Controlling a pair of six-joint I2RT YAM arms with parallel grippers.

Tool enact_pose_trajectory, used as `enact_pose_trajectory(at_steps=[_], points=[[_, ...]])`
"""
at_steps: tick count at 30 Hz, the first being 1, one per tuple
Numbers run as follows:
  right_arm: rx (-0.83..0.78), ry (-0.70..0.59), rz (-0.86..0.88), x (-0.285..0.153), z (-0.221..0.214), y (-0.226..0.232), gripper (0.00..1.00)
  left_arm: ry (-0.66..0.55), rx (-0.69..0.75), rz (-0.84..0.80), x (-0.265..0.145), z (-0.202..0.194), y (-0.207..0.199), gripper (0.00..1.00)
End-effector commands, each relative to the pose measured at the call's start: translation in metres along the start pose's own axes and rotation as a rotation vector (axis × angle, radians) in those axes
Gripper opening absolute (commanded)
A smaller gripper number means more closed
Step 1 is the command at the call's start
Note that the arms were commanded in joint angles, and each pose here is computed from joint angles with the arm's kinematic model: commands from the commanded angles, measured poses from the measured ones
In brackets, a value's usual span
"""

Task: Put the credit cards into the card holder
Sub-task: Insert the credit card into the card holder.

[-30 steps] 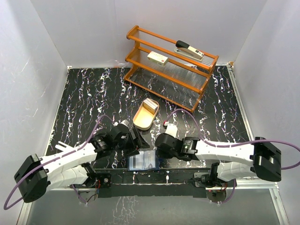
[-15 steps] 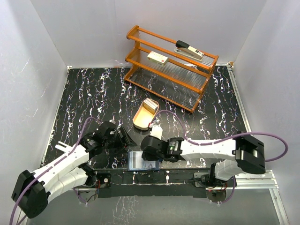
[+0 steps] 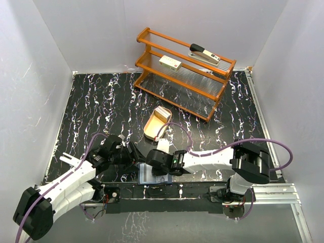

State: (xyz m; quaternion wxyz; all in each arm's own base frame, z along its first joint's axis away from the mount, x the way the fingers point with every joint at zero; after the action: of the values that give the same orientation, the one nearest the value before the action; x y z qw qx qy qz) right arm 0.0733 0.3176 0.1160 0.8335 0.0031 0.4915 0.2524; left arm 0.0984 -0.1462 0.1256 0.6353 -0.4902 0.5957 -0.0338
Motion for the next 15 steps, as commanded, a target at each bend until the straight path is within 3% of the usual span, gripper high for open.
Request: enact_pose_trajectory(at_steps=[1, 6, 15], points=[[-0.017, -0.010, -0.010, 0.011, -0.004, -0.002, 0.11, 0.044, -0.007, -0.036, -0.002, -0.003, -0.001, 0.72], [-0.023, 0.000, -0.032, 0.014, -0.009, -0.008, 0.00, 0.035, 0.007, -0.029, -0.002, -0.003, -0.001, 0.73], [-0.018, 0.006, -0.035, 0.016, -0.014, -0.012, 0.00, 0.038, 0.046, -0.041, 0.001, -0.001, -0.004, 0.73]])
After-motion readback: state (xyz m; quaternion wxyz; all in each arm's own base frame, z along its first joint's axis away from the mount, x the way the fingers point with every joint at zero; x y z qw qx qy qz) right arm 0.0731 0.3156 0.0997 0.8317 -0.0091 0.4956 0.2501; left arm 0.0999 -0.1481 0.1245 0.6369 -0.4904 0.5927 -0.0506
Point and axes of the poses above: each gripper's point midway between its finger pads, its own x axis out along the fingers, its own y axis along the line the jaws close on, z = x × y, the point moved 9 cm from there along -x, back along the fingers, and after that the axes turned 15 degrees about -x, right-handed, at the moved point
